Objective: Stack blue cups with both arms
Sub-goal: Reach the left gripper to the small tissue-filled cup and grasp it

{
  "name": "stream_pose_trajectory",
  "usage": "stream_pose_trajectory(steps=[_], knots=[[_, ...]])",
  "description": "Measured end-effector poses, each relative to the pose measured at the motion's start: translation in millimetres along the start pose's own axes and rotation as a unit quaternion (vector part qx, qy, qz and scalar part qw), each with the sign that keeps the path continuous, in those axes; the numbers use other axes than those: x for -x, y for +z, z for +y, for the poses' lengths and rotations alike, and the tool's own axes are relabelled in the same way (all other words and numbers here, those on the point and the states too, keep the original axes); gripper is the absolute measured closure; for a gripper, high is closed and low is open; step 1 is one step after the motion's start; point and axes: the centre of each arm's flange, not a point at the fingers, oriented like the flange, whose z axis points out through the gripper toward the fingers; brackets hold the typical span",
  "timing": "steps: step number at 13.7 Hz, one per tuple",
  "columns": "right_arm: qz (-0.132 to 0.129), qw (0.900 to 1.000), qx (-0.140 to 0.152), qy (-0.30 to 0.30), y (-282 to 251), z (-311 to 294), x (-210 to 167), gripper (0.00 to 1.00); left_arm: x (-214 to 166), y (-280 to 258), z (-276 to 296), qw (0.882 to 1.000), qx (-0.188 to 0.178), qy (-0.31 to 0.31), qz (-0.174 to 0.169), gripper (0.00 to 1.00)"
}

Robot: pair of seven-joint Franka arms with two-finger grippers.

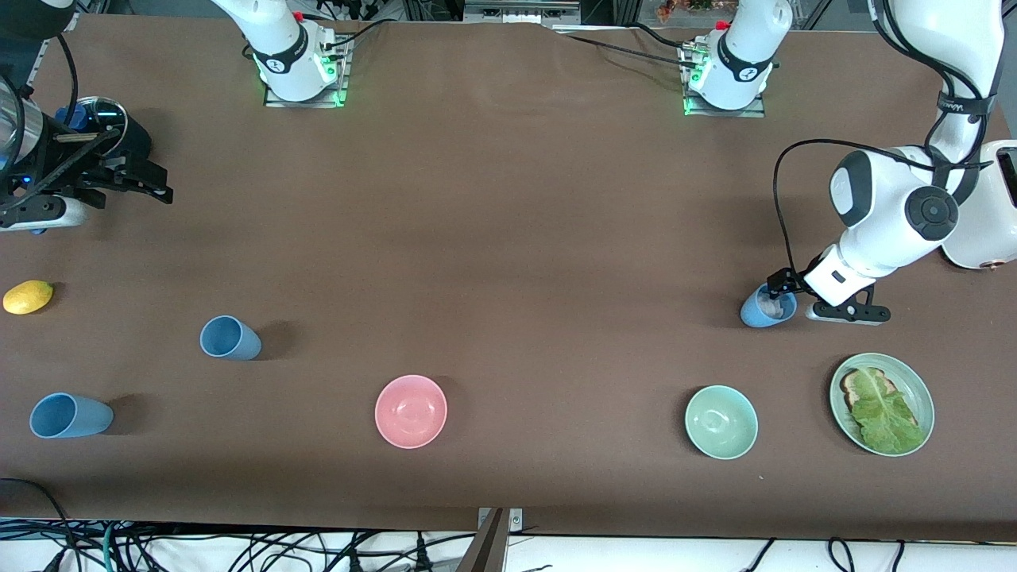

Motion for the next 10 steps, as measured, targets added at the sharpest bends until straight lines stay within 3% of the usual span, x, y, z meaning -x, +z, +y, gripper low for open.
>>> stream_pose_trajectory(steps=[8,10], knots=[[0.0,1.0,0.0,0.0,0,0,0,0.0,5,28,0,1.0,-0.004,0.0,0.011,0.02],[0.0,1.0,0.0,0.0,0,0,0,0.0,5,29,0,1.0,-0.004,0.0,0.011,0.22]])
